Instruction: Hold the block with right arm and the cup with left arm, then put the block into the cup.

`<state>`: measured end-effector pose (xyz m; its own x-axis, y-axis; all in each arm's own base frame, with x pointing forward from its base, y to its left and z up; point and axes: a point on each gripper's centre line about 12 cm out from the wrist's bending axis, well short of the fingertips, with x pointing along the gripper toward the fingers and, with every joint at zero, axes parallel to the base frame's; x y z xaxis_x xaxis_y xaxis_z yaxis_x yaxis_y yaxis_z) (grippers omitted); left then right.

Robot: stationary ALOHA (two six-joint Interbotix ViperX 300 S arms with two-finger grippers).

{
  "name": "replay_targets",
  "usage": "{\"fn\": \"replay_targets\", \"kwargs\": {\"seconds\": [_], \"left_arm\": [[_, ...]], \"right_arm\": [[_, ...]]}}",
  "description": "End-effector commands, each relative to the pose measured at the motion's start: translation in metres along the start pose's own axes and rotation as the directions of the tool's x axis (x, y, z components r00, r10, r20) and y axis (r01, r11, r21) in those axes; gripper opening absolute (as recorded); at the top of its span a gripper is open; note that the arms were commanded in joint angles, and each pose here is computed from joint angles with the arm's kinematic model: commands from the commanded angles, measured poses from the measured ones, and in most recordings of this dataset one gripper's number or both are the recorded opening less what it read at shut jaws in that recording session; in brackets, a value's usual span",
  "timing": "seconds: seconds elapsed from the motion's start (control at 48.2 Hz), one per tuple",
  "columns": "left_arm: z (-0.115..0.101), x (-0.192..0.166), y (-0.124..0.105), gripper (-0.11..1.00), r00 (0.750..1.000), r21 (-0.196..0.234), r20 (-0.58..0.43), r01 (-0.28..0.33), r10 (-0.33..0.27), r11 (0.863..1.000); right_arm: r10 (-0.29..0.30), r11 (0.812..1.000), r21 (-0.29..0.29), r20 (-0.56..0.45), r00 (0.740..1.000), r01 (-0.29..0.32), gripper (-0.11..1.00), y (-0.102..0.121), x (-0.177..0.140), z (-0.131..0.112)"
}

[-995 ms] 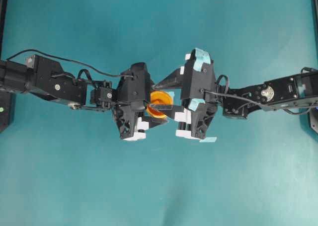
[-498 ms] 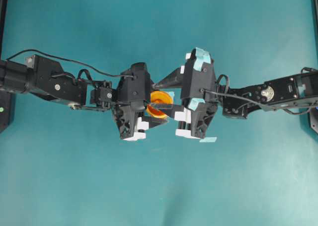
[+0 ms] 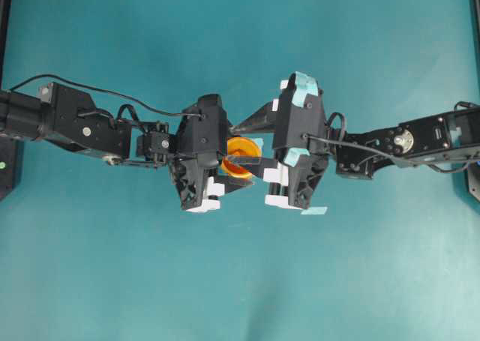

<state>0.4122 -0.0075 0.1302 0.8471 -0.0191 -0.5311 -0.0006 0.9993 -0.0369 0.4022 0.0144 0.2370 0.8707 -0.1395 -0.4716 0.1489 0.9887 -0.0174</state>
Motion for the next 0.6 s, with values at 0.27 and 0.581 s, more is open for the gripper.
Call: {"fn": "replay_targets", "kwargs": {"seconds": [0.27, 0.581], "left_arm": [[0.0132, -0.002, 0.0006, 0.62, 0.999, 0.003, 0.043, 0.0, 0.0, 1.0], [0.0132, -0.002, 0.0006, 0.62, 0.999, 0.005, 0.043, 0.0, 0.0, 1.0]], "right_arm": [[-0.001, 1.0, 0.01, 0.039, 0.999, 0.0, 0.53, -0.0005, -0.0047, 0.0148], [-0.001, 1.0, 0.01, 0.039, 0.999, 0.0, 0.53, -0.0005, -0.0047, 0.0148]]}}
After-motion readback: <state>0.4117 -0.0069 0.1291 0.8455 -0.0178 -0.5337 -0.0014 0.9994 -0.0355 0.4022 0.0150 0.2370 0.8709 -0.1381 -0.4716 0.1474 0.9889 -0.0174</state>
